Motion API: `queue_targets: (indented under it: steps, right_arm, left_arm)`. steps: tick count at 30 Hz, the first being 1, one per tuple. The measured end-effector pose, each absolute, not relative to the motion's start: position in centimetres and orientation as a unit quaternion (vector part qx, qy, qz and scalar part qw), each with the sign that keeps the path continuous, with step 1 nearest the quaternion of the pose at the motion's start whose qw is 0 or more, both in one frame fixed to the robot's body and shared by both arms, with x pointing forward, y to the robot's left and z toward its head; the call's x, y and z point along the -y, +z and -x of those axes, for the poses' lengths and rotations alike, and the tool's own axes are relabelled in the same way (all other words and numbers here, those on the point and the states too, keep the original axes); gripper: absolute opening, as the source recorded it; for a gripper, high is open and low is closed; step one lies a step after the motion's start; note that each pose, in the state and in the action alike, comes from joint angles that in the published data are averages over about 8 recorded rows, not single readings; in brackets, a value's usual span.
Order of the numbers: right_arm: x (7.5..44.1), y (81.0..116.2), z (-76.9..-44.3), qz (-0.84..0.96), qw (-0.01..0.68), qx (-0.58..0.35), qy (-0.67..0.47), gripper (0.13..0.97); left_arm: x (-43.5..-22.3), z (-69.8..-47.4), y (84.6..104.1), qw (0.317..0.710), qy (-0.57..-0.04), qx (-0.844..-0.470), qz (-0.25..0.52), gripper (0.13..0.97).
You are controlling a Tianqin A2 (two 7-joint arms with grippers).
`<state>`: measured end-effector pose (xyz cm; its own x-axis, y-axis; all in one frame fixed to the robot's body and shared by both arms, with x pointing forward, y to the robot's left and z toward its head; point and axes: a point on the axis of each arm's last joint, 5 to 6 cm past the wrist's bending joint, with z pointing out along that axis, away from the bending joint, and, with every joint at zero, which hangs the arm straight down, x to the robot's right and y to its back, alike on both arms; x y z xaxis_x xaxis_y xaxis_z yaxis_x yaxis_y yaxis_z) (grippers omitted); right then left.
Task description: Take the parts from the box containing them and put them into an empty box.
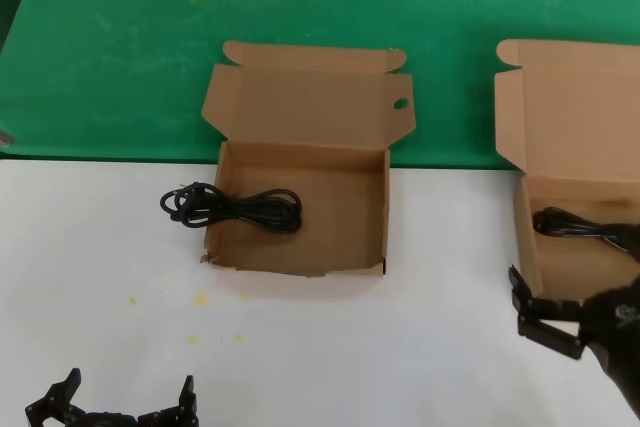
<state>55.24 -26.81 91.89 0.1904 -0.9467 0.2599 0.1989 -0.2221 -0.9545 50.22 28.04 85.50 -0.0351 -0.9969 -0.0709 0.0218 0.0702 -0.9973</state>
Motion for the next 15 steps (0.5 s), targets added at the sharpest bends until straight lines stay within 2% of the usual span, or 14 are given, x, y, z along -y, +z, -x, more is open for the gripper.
queue_targets:
  steps: [15]
  right_arm:
    - [27.5, 88.0, -52.7, 0.536, 0.515, -0.413, -0.526, 0.966]
  left_arm:
    - [-28.0, -50.2, 85.5, 0.513, -0.496, -0.521, 0.468, 0.966]
